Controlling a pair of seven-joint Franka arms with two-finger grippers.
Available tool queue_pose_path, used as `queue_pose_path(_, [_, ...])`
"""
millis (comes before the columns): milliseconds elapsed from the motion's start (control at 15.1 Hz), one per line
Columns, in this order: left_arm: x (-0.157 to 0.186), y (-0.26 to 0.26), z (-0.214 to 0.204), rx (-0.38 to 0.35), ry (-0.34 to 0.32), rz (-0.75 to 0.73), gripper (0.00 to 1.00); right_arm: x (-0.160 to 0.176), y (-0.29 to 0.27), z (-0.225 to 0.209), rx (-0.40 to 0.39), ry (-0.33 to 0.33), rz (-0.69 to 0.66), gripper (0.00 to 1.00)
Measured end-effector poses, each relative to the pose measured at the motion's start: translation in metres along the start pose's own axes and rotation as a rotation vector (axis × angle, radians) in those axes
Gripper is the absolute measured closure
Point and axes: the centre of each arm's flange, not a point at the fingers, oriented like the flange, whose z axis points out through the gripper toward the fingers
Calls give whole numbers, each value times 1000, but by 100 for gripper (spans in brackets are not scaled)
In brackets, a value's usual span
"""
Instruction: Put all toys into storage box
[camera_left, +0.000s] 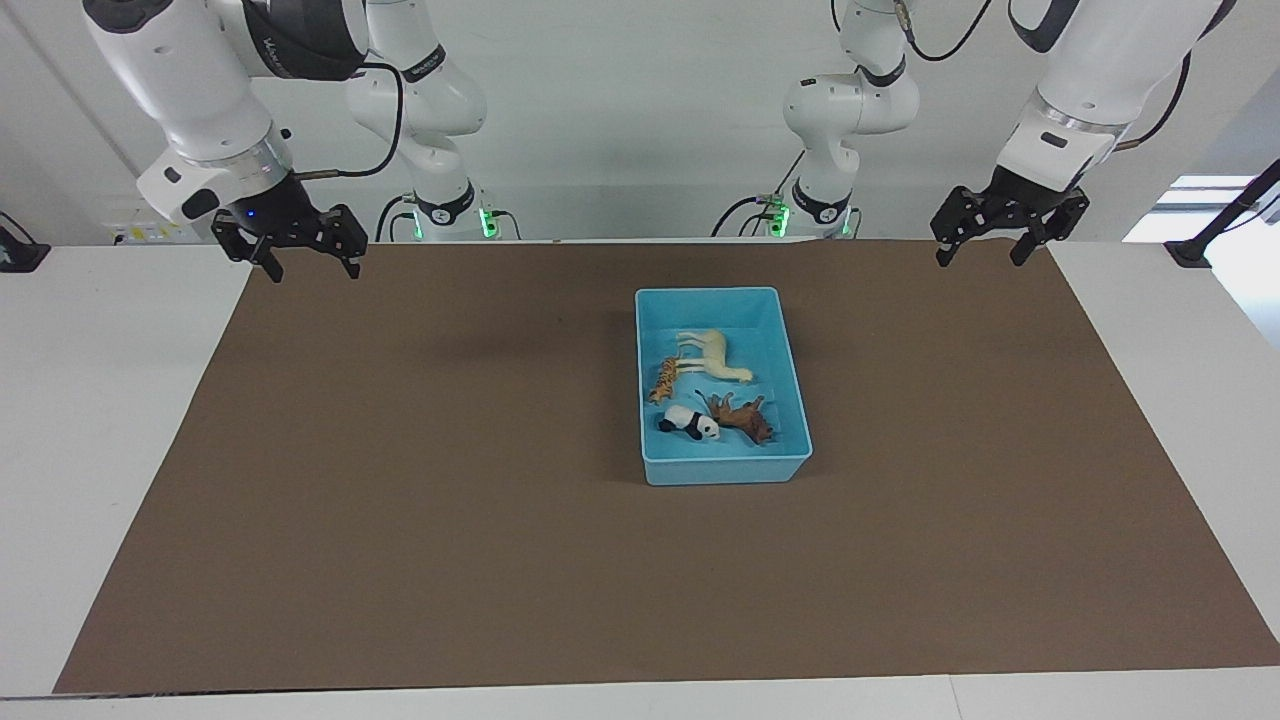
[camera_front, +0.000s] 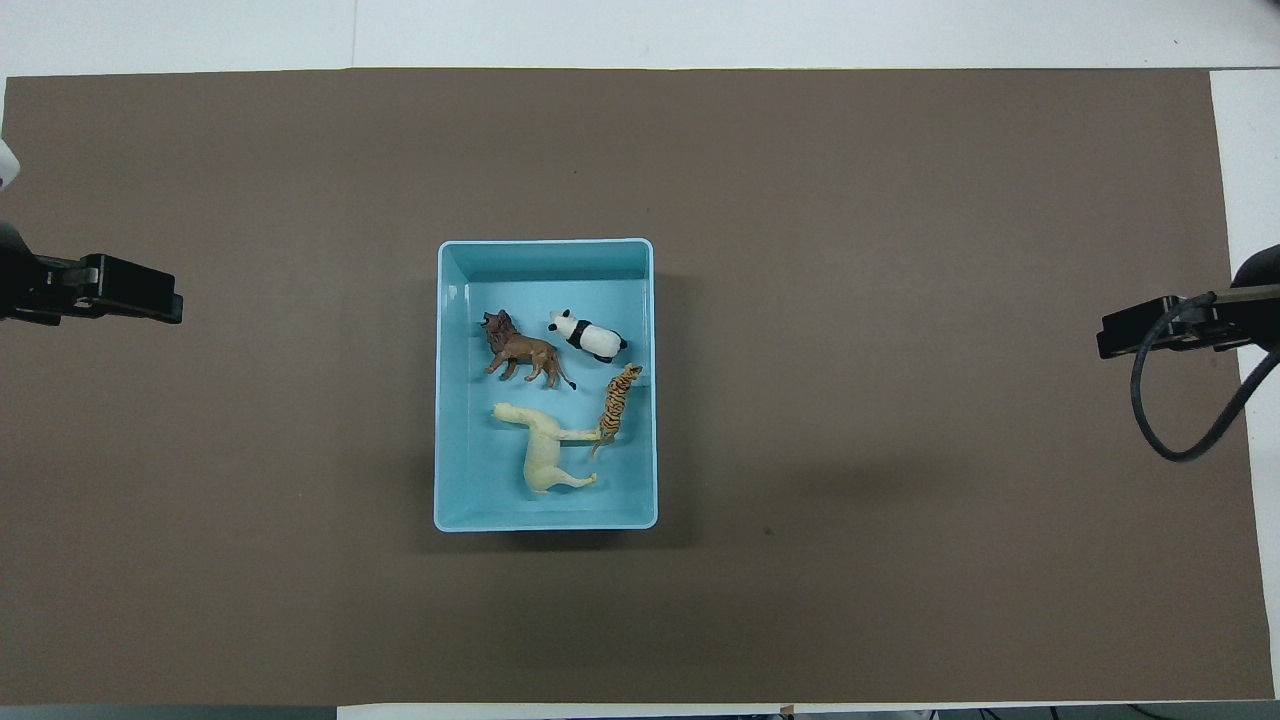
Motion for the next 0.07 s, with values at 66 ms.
queue_pose_path(66, [0,0,0,0,0,0,0,0,0,0,0,-3,0,0])
